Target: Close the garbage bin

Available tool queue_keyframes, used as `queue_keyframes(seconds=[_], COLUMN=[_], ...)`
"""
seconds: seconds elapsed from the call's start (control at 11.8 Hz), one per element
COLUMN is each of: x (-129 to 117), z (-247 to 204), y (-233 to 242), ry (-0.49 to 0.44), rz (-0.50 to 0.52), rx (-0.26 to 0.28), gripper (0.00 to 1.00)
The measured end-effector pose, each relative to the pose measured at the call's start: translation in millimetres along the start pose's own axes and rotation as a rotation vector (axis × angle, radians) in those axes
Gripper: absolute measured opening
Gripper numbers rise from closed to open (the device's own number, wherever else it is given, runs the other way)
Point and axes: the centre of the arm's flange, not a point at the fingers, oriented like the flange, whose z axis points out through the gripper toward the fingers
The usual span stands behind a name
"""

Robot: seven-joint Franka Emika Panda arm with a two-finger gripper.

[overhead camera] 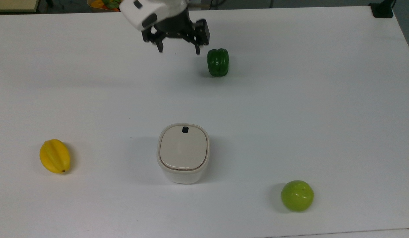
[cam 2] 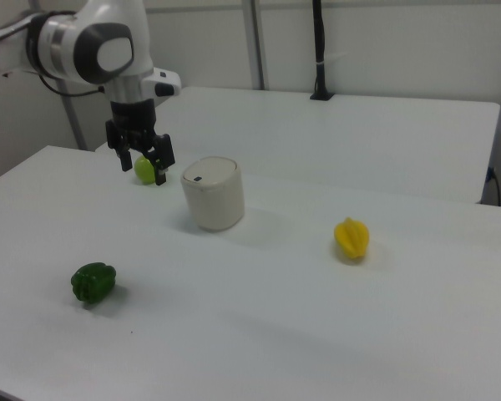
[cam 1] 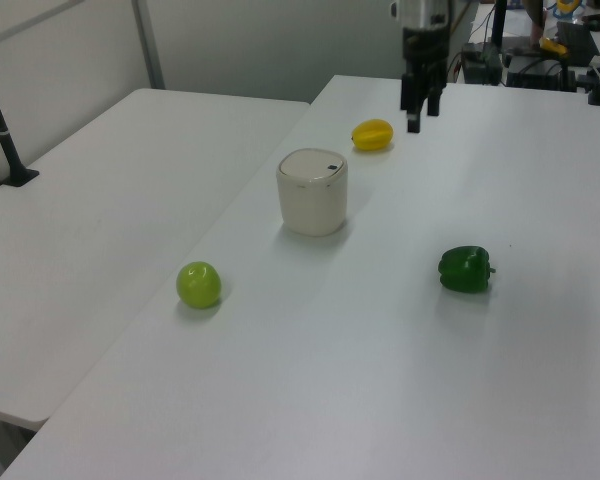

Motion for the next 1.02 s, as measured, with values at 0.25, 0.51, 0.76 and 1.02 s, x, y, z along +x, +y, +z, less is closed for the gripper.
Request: queue_keyframes(seconds=[0.25,0.51,0.76,1.02], x=[-23,-41,-55,-61], z=[-30,-53,-56,-62], y=[25,50,53,59], ry=[-0.01,0.009,0.006,0.015], rz=[0.027,0.065,0.065,0.075], rx=[-0.002,-0.002,-0.002,0.0], gripper=[1.0,1.0,1.0,1.0])
